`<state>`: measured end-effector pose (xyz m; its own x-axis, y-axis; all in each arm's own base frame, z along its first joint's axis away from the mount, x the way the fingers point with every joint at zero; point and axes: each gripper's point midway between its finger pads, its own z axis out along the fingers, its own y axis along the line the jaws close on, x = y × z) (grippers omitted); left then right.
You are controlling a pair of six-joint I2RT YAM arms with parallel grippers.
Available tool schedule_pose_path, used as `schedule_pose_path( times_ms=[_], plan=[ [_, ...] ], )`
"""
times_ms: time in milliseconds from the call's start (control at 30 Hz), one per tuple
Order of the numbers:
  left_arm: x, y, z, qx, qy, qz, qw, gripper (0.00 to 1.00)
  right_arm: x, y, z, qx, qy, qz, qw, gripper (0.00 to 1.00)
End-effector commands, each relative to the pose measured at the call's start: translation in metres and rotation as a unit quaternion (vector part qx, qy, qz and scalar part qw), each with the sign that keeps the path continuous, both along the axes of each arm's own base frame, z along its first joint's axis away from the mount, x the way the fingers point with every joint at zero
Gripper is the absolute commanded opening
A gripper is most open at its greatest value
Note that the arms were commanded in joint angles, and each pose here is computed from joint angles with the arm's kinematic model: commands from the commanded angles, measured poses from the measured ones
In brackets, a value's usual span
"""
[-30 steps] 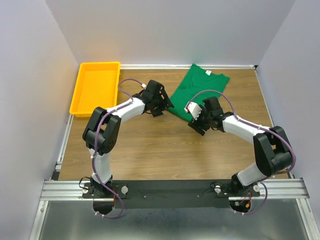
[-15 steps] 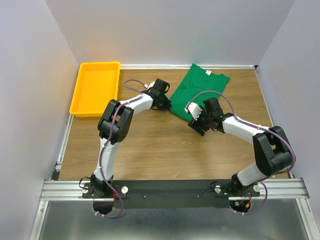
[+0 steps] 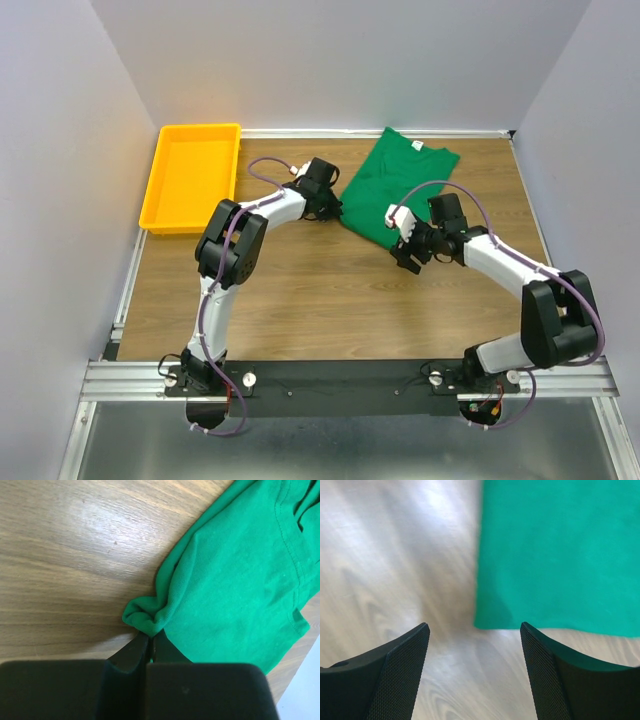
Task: Fold and stack the t-shirts
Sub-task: Fold the tshirt
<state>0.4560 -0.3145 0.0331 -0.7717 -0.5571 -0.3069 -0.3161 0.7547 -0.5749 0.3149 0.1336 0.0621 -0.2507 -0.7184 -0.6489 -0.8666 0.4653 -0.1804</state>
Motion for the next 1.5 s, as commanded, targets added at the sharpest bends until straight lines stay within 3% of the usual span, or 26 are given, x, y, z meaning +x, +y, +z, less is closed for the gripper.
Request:
schedule_pose_path(
  times_ms=[0,200,400,533,633,733,900,933,1033,1167,1300,1467],
  plan=[
    [-0.006,-0.005,0.005,-0.008,-0.005,-0.023,1.000,0.00,-0.017,0.016,-0.007,0.015,0.034,0.068,0.997,0.79],
    [-0.010,-0.008,0.005,-0.017,-0.003,-0.033,0.999,0.00,0.011,-0.003,-0.035,-0.051,0.050,0.017,0.997,0.66],
    [-0.011,-0.010,0.006,-0.023,-0.004,-0.036,0.999,0.00,0.023,-0.010,-0.048,-0.071,0.045,-0.007,0.996,0.63],
    [-0.013,-0.012,0.001,-0.024,0.001,-0.044,0.999,0.00,0.016,-0.013,-0.062,-0.081,0.064,-0.007,0.995,0.44],
    [-0.014,-0.012,0.000,-0.023,0.001,-0.049,0.999,0.00,0.006,-0.012,-0.072,-0.076,0.084,-0.005,0.994,0.19],
    [-0.016,-0.013,0.000,-0.026,-0.001,-0.058,0.998,0.00,-0.003,-0.008,-0.076,-0.062,0.103,-0.007,0.993,0.01],
    [-0.034,-0.014,0.004,-0.039,-0.008,-0.104,0.994,0.00,-0.039,0.009,-0.062,-0.014,0.153,0.057,0.987,0.01],
    [-0.038,-0.014,0.007,-0.042,-0.011,-0.111,0.993,0.00,-0.062,0.017,-0.053,0.010,0.190,0.087,0.978,0.01],
    [-0.063,-0.009,0.012,-0.051,-0.007,-0.140,0.989,0.00,-0.091,0.028,-0.037,0.043,0.209,0.157,0.964,0.01],
    [-0.093,0.002,0.024,-0.062,0.002,-0.162,0.985,0.00,-0.119,0.031,-0.020,0.066,0.233,0.173,0.955,0.01],
    [-0.116,0.009,0.038,-0.076,0.013,-0.172,0.982,0.00,-0.116,0.032,0.003,0.073,0.211,0.145,0.964,0.01],
    [-0.098,0.009,0.081,-0.084,-0.021,-0.159,0.984,0.00,-0.085,0.023,0.029,0.061,0.164,0.088,0.981,0.01]
  ],
)
